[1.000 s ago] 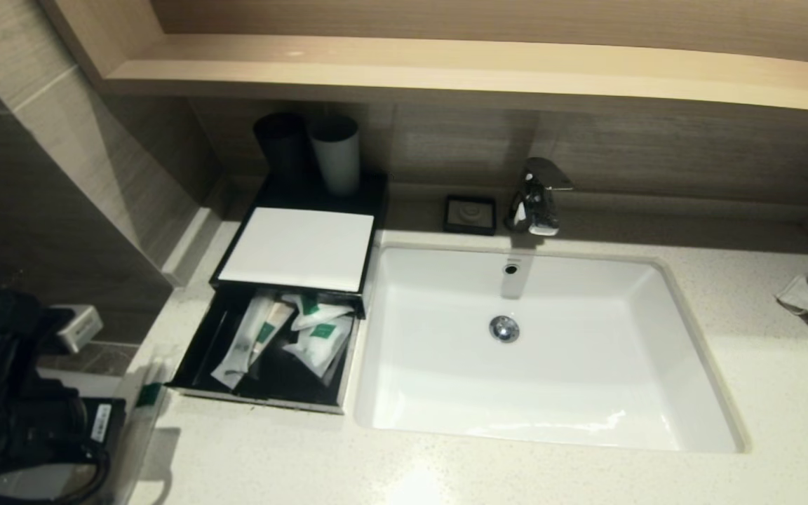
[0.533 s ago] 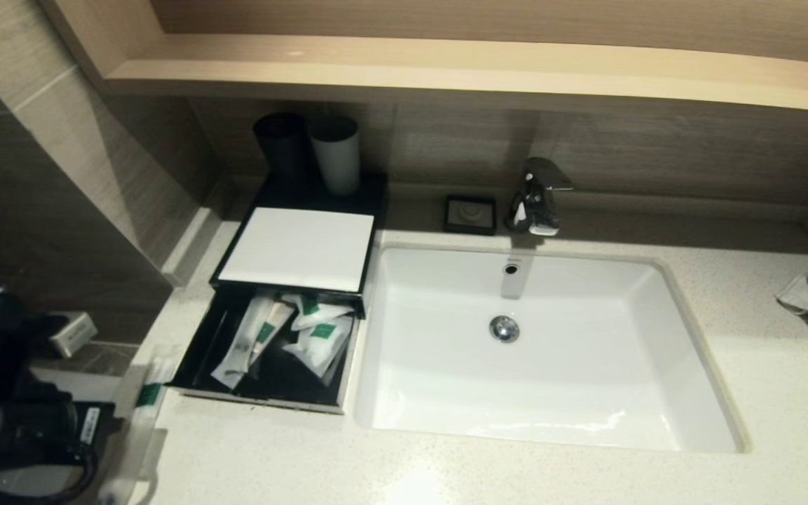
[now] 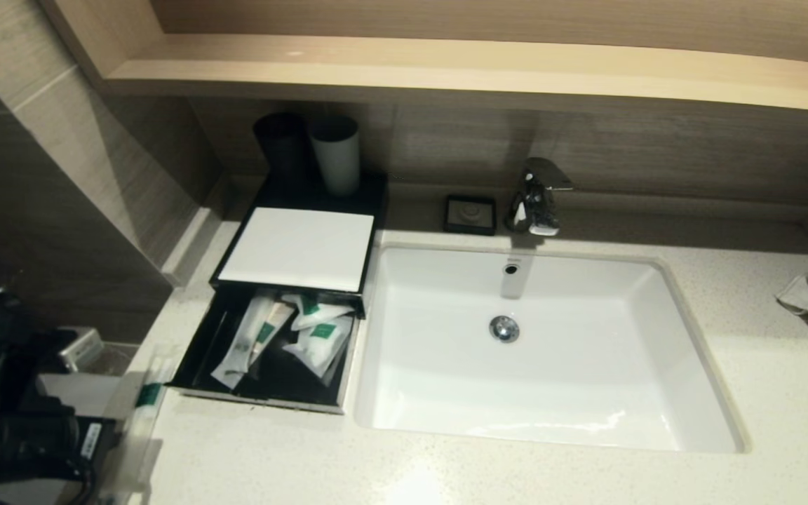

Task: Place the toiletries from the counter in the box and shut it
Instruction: Pick up the bathroom toiletry

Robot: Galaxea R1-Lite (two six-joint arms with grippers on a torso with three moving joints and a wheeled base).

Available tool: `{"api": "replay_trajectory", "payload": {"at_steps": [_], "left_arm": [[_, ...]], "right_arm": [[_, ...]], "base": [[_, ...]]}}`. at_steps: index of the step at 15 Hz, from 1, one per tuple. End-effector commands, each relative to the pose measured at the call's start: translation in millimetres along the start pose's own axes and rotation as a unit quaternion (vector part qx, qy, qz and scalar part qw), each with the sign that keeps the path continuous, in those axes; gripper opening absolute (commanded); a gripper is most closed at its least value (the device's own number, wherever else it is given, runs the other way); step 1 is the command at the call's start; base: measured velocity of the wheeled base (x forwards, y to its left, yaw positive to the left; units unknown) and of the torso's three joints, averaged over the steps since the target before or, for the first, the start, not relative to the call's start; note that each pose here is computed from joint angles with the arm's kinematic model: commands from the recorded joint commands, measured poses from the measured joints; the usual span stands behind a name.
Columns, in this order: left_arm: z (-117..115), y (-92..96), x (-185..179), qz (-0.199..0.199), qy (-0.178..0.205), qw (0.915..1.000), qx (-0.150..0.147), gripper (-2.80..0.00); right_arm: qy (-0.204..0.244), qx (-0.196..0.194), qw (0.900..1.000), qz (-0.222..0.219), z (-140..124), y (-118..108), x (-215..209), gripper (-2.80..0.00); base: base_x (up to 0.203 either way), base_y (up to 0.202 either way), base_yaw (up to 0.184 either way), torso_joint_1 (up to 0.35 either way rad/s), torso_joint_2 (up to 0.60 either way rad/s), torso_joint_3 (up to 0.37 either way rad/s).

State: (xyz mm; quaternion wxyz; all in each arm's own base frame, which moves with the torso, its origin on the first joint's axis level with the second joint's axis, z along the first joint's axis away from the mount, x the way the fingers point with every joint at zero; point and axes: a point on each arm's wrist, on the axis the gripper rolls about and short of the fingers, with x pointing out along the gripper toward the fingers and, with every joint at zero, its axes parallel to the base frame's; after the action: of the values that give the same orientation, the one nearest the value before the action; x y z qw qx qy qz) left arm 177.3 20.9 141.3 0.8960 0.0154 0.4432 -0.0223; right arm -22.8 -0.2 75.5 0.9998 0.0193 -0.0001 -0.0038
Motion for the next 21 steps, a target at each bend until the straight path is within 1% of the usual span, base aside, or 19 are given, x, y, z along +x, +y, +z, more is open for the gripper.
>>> {"api": "replay_trajectory", "payload": {"at_steps": [1,3,5,7,9,10,12,18,21], "left_arm": [[0,0.5,4,-0.002,0.008,1.0,-0.001,-2.8],[-1,0.6,7,-0.006,0.015,0.9999,-0.002,-2.8],[-1,0.5,10,-0.023,0.018,0.9996,-0.004,-2.8],[1,0.5,8,-0.022,0.008,0.9997,-0.003,-2.8],[0,0.4,7,-0.022,0.007,0.9997,-0.004,-2.8],[0,0.3,8,-0.022,0.006,0.9997,-0.004,0.0],[2,0.8,7,-0.019,-0.003,0.9998,-0.003,0.0],[2,5.7,16,-0.016,0.014,0.9997,-0.011,0.0],[2,6.4,20,-0.016,0.013,0.9997,-0.012,0.0]], "right_arm": [[0.0,0.0,1.0,-0.001,0,0,0,-2.8],[0.0,0.0,1.0,0.0,0,0,0,-2.8],[0.0,0.0,1.0,0.0,0,0,0,-2.8],[0.0,0.0,1.0,0.0,0,0,0,-2.8],[0.0,0.0,1.0,0.0,0,0,0,-2.8],[0.0,0.0,1.0,0.0,0,0,0,-2.8],[0.0,0.0,1.0,0.0,0,0,0,-2.8],[0.0,0.0,1.0,-0.001,0,0,0,-2.8],[0.0,0.0,1.0,0.0,0,0,0,-2.8]], "base": [[0.0,0.0,0.0,0.0,0.0,0.0],[0.0,0.0,0.0,0.0,0.0,0.0],[0.0,0.0,0.0,0.0,0.0,0.0],[0.0,0.0,0.0,0.0,0.0,0.0],[0.0,0.0,0.0,0.0,0.0,0.0],[0.0,0.0,0.0,0.0,0.0,0.0],[0.0,0.0,0.0,0.0,0.0,0.0],[0.0,0.0,0.0,0.0,0.0,0.0],[0.0,0.0,0.0,0.0,0.0,0.0]]}}
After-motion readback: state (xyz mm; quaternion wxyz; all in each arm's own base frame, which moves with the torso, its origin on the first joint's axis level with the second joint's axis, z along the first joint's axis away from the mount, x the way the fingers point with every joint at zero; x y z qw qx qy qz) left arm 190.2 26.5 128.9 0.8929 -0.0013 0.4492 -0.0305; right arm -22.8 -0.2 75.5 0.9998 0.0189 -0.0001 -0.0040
